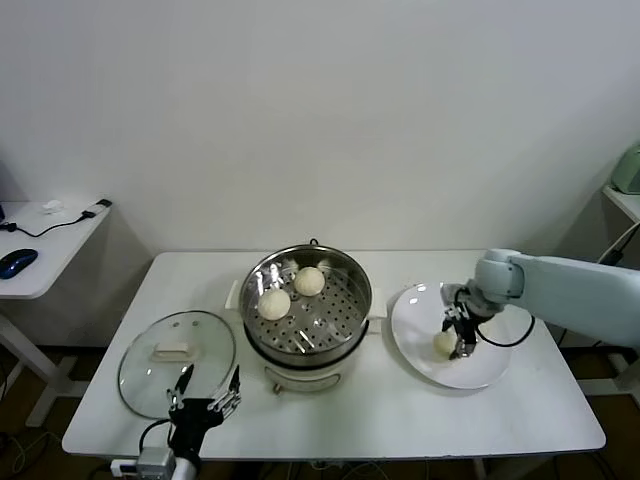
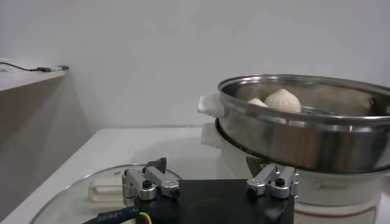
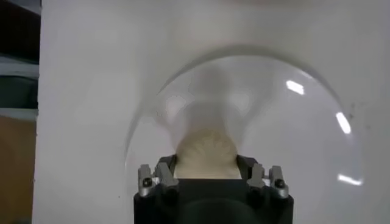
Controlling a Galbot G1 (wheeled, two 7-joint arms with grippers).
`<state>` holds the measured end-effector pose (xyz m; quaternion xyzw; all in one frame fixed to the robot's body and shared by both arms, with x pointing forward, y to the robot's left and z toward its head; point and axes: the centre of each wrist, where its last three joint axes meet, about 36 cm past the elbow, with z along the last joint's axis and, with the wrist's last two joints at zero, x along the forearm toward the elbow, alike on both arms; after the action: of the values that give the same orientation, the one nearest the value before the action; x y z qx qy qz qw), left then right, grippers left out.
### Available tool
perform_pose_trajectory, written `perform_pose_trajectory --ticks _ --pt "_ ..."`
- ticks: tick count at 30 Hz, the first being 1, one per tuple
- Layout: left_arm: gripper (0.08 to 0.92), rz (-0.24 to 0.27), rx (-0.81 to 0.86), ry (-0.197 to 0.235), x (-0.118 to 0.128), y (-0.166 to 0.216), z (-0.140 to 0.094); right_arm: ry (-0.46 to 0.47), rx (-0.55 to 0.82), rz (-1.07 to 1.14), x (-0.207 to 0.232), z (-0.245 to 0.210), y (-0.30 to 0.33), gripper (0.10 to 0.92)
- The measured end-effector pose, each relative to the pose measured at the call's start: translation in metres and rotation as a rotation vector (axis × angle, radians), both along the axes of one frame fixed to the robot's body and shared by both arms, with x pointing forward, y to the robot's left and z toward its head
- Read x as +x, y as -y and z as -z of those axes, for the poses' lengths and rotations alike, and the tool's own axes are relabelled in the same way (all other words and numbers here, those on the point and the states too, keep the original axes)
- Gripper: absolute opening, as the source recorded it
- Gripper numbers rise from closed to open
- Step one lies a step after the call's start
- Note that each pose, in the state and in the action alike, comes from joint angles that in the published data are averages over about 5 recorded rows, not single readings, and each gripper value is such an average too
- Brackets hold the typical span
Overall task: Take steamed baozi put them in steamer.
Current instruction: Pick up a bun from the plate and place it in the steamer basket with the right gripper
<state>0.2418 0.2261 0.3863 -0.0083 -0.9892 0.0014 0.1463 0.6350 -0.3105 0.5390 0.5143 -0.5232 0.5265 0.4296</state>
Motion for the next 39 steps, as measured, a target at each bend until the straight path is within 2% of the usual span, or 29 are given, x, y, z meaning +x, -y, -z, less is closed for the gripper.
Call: perform_pose_trajectory --ticks 9,12,15,20,27,39 --pt "0.823 0.004 -0.001 0.009 -0.002 0.001 -0.007 0.138 0.033 -0.296 0.026 -0.149 -0.086 0.67" --pt "0.823 0.006 -0.002 0.013 -0.003 0.001 -0.008 0.163 0.043 -0.443 0.021 -0.181 -0.126 0.67" --pt "0.823 0.005 -0.003 0.014 -0.004 0.001 -0.008 0.158 0.047 -0.603 0.01 -0.194 -0.166 0.67" --pt "0.823 0.003 -0.003 0.015 -0.005 0.0 -0.008 0.116 0.034 -0.866 -0.011 -0.182 -0.22 0.67" --pt "0.823 -0.005 0.001 0.01 -0.007 -0.003 -0.007 0.07 0.009 -1.144 -0.03 -0.138 -0.264 0.67" --pt "0.823 -0.015 0.005 0.006 -0.008 -0.004 -0.006 0.077 0.035 -1.342 -0.031 -0.07 -0.296 0.67"
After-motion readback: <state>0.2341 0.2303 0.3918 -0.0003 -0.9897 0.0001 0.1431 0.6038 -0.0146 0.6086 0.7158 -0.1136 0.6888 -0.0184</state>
